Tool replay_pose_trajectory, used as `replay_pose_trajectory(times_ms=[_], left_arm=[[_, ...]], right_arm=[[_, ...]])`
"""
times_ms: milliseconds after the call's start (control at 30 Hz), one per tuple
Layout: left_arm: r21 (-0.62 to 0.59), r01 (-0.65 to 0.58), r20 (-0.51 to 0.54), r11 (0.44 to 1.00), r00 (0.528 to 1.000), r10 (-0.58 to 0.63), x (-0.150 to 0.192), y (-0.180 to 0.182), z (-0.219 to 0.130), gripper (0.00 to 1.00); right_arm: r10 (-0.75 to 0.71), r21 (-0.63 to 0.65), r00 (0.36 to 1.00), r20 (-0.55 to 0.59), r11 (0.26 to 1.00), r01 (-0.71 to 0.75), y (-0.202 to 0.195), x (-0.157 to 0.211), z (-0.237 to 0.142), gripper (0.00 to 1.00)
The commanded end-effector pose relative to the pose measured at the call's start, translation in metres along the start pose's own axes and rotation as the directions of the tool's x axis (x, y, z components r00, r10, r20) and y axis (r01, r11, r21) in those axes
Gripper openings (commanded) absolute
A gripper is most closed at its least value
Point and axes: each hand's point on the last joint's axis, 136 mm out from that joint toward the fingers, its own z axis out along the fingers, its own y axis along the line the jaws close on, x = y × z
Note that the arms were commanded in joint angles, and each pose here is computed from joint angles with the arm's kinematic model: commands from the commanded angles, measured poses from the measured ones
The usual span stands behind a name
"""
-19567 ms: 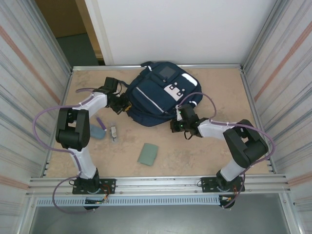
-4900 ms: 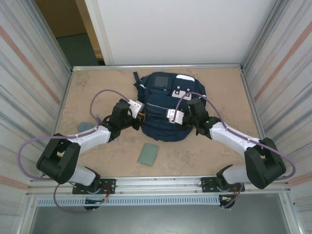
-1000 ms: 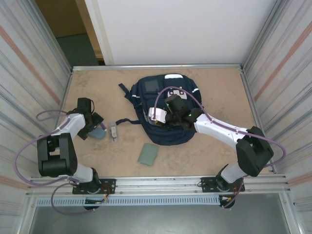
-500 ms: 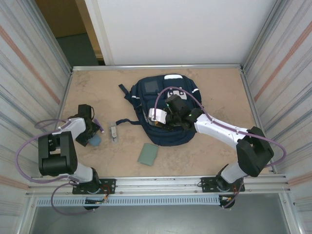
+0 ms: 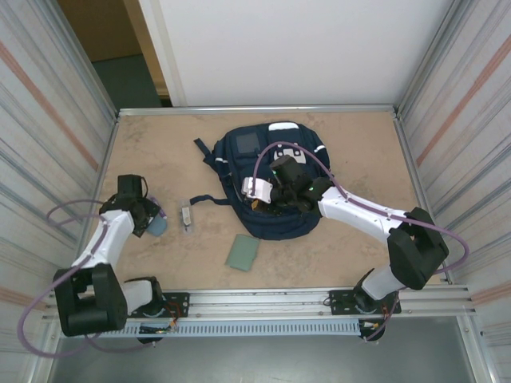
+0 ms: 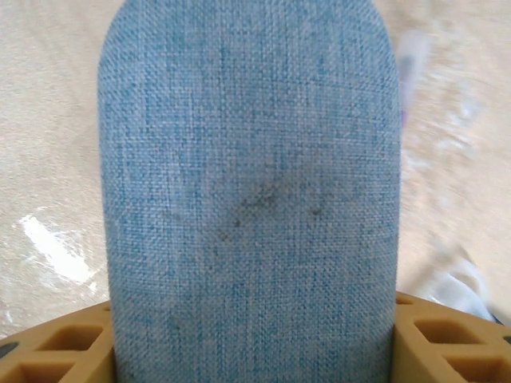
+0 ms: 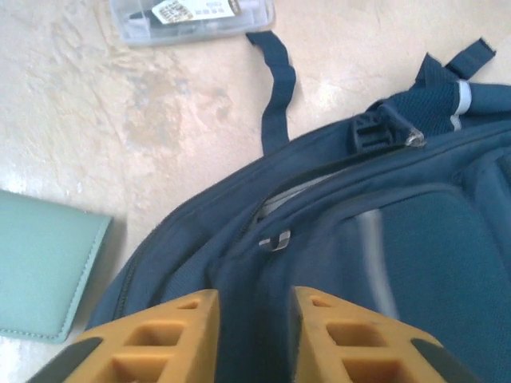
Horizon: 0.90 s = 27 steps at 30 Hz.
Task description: Pack the student bag
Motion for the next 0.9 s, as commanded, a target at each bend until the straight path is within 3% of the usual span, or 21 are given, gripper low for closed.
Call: replay_pose_trajectory(times_ms=[0,133,167,200,333,467,533,600,667,700,767,867], left_arm=[[0.096,-0.175,0.027,0.98,0.985,0.173,0.008,-0.031,-0.034,0.49],[0.244,-0.413,0.187,0.878,0.908,0.375,0.018,-0.086,-0.081,0.49],[0.289,-0.454,0.213,0.843,0.889,0.406,0.024,-0.099,-0.091,0.49],[0.33,-0.486,0.239,0.809,0.872,0.427,0.029,-0.112,-0.101,0.49],[0.451,-0.481,0.241,0.752,0.877,0.417,0.043,-0.143,-0.121,0.49],[0.626,-0.436,0.207,0.647,0.892,0.402,0.066,-0.183,-0.137,0.49],[0.681,-0.449,0.215,0.578,0.878,0.428,0.077,-0.202,-0.146,0.51],[0.692,-0.454,0.217,0.562,0.872,0.439,0.086,-0.211,-0.145,0.5],[0.732,-0.414,0.182,0.541,0.884,0.43,0.096,-0.219,-0.146,0.49],[0.751,-0.386,0.154,0.536,0.891,0.426,0.1,-0.221,-0.145,0.49],[0.759,-0.325,0.09,0.564,0.91,0.404,0.106,-0.223,-0.141,0.49],[0.771,-0.203,-0.037,0.604,0.932,0.36,0.116,-0.226,-0.137,0.49]], right_arm=[[0.03,0.03,0.995,0.095,0.999,-0.033,-0.003,-0.022,-0.008,0.37],[0.051,0.106,0.978,0.203,0.992,-0.074,-0.005,-0.037,-0.028,0.46],[0.083,0.131,0.969,0.233,0.985,-0.116,-0.009,-0.041,-0.035,0.96],[0.126,0.142,0.954,0.273,0.975,-0.169,-0.013,-0.047,-0.044,0.99],[0.248,-0.095,0.864,0.438,0.969,-0.23,0.011,-0.08,-0.077,0.99],[0.488,-0.225,0.754,0.439,0.872,-0.434,0.004,-0.089,-0.08,0.99],[0.685,-0.242,0.642,0.345,0.726,-0.644,-0.008,-0.079,-0.075,0.99],[0.867,-0.199,0.452,0.211,0.491,-0.848,-0.024,-0.061,-0.075,0.99],[0.933,-0.315,0.344,0.109,0.36,-0.878,-0.02,-0.065,-0.071,0.99],[0.943,-0.36,0.326,0.064,0.327,-0.874,-0.013,-0.069,-0.069,1.0],[0.925,-0.383,0.374,0.064,0.369,-0.847,0.006,-0.076,-0.063,0.99],[0.892,-0.264,0.413,0.183,0.449,-0.854,0.014,-0.076,-0.048,0.99]])
